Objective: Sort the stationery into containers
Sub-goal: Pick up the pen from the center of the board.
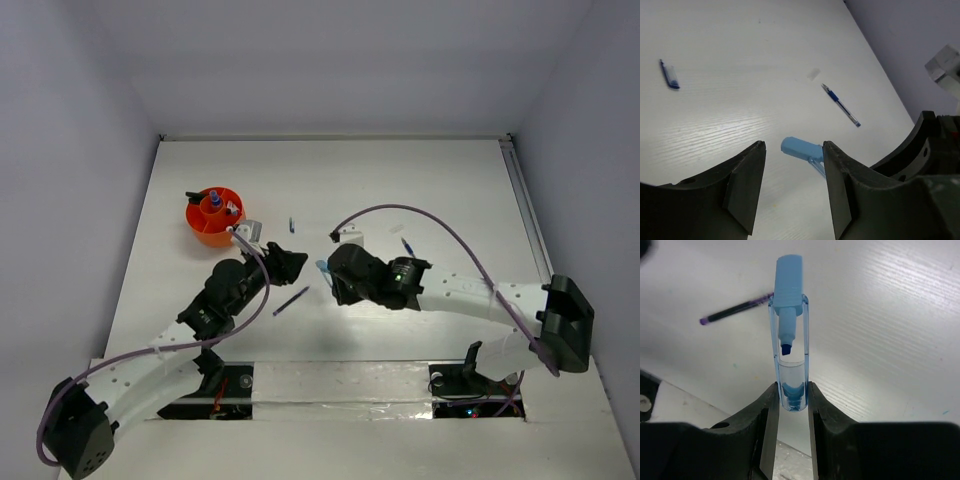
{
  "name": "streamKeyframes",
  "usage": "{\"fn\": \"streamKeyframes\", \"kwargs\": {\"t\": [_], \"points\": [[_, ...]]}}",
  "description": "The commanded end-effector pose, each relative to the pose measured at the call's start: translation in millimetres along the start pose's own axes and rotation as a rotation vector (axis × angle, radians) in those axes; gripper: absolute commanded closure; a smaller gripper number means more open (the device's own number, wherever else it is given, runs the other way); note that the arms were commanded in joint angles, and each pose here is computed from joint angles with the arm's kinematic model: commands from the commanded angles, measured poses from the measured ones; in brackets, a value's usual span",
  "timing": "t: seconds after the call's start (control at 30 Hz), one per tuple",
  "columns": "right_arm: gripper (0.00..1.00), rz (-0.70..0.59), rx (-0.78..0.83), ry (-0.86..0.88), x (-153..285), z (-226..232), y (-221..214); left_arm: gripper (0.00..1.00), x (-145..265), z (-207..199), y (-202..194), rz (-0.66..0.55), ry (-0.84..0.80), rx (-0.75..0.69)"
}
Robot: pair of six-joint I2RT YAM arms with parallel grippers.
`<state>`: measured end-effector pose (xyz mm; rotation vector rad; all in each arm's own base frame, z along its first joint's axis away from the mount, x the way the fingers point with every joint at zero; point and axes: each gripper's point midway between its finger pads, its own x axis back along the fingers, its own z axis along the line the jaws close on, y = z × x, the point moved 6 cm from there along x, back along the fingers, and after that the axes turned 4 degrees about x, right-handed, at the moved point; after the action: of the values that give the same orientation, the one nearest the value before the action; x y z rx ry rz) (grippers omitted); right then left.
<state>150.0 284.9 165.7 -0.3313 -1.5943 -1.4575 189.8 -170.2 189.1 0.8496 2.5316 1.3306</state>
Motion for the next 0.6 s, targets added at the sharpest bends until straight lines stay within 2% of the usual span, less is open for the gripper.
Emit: {"fn": "streamKeyframes", "kwargs": {"t": [0.0,0.1,0.3,0.47,0.57], "points": [[0.82,-0.03,0.068,0.045,19,3,12,0.54,-3,-31,13,-0.022,-0.172,0.056],[0.83,-0.04,0.069,0.074,22,7,15,0.53,-4,-39,11,0.0,-0.236,0.074],[0.84,-0.058,0.101,0.117,42,10,28,0.54,-3,-35,11,-0.014,-0.215,0.062],[0.85,-0.057,0.087,0.134,60,-8,50,0.58,9,-22,2,-0.041,-0.209,0.024],[0.86,-0.069,0.074,0.212,73,-10,67,0.59,14,-22,-2,-0.04,-0.245,0.002]]}}
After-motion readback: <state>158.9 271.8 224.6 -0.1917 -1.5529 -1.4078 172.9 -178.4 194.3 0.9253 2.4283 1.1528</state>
